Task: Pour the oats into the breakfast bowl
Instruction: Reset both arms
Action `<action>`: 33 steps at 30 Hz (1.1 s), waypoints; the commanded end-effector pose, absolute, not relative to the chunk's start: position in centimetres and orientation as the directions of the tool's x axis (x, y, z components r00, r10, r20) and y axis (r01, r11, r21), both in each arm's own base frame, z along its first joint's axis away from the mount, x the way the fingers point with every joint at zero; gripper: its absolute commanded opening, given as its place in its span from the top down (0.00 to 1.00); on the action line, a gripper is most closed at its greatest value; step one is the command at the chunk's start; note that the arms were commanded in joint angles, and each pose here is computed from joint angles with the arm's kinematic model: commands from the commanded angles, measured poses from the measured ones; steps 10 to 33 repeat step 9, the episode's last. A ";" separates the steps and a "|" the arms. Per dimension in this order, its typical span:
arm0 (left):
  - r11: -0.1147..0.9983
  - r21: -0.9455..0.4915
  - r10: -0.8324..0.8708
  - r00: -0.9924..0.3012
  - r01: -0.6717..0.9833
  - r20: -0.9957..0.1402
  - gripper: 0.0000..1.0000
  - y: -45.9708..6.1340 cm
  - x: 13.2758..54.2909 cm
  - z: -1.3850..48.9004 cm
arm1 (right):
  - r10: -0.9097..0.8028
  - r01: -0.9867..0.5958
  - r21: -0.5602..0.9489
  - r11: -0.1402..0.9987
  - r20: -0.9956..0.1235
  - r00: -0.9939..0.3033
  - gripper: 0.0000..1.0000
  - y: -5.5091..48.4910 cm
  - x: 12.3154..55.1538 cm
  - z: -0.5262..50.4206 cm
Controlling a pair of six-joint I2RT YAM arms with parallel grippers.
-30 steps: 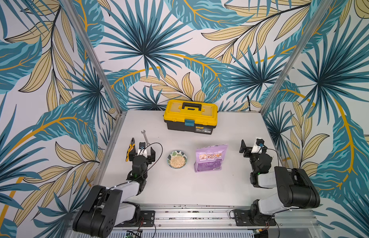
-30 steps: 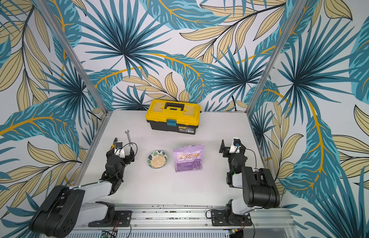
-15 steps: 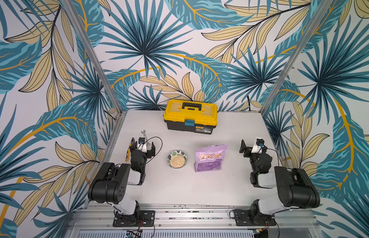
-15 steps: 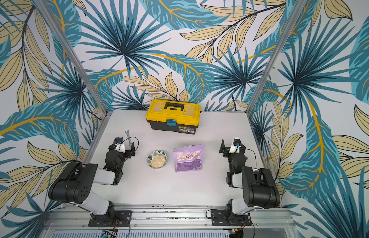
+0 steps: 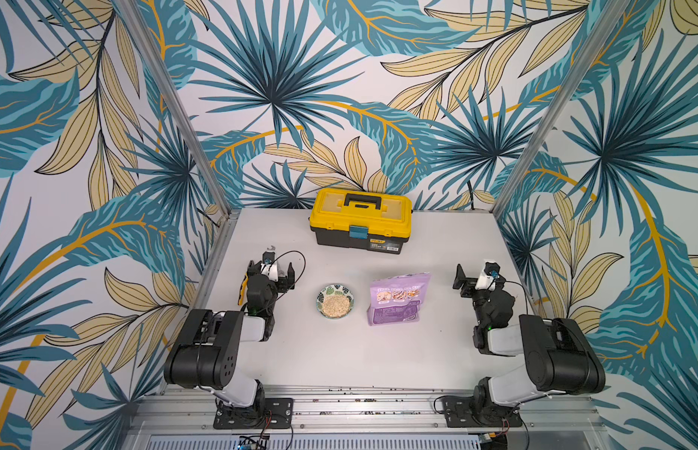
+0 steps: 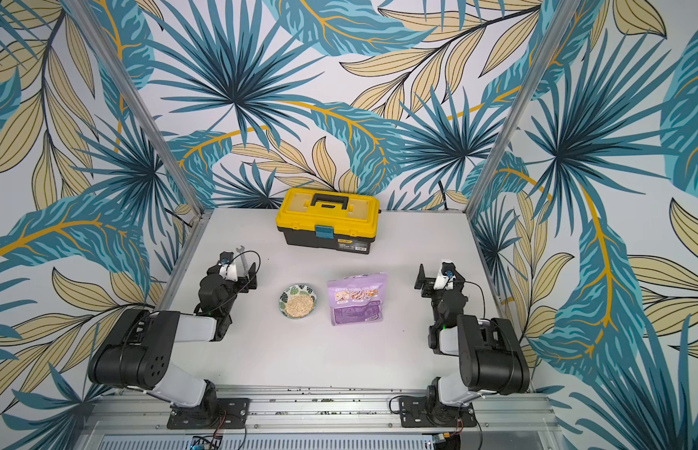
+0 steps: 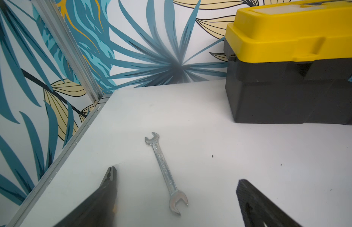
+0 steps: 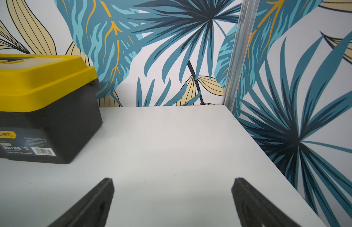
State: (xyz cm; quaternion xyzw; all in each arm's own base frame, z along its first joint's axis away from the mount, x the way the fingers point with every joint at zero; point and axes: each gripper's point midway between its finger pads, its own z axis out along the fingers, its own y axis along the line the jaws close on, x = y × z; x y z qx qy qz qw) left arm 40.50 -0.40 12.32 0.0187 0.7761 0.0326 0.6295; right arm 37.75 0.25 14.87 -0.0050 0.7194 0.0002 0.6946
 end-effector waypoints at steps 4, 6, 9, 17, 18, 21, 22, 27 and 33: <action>0.997 0.078 0.082 -0.228 0.027 -0.970 0.00 -0.9 40.5 11.7 | 0.003 -0.013 0.004 1.000 -0.999 -0.036 0.01 0.3 37.6 14.8; 0.997 0.078 0.082 -0.225 0.027 -0.971 0.00 -0.9 40.5 11.8 | 0.003 -0.014 0.004 1.000 -0.999 -0.036 0.01 0.3 37.6 14.8; 0.997 0.078 0.082 -0.226 0.027 -0.971 0.00 -0.9 40.4 11.8 | 0.003 -0.013 0.003 1.000 -0.999 -0.036 0.01 0.3 37.6 14.8; 0.997 0.078 0.082 -0.226 0.027 -0.971 0.00 -0.9 40.4 11.8 | 0.003 -0.013 0.003 1.000 -0.999 -0.036 0.01 0.3 37.6 14.8; 0.997 0.078 0.082 -0.226 0.027 -0.971 0.00 -0.9 40.4 11.8 | 0.003 -0.013 0.003 1.000 -0.999 -0.036 0.01 0.3 37.6 14.8; 0.997 0.078 0.082 -0.226 0.027 -0.971 0.00 -0.9 40.4 11.8 | 0.003 -0.013 0.003 1.000 -0.999 -0.036 0.01 0.3 37.6 14.8; 0.997 0.078 0.082 -0.226 0.027 -0.971 0.00 -0.9 40.4 11.8 | 0.003 -0.013 0.003 1.000 -0.999 -0.036 0.01 0.3 37.6 14.8; 0.997 0.078 0.082 -0.226 0.027 -0.971 0.00 -0.9 40.4 11.8 | 0.003 -0.013 0.003 1.000 -0.999 -0.036 0.01 0.3 37.6 14.8; 0.997 0.078 0.082 -0.226 0.027 -0.971 0.00 -0.9 40.4 11.8 | 0.003 -0.013 0.003 1.000 -0.999 -0.036 0.01 0.3 37.6 14.8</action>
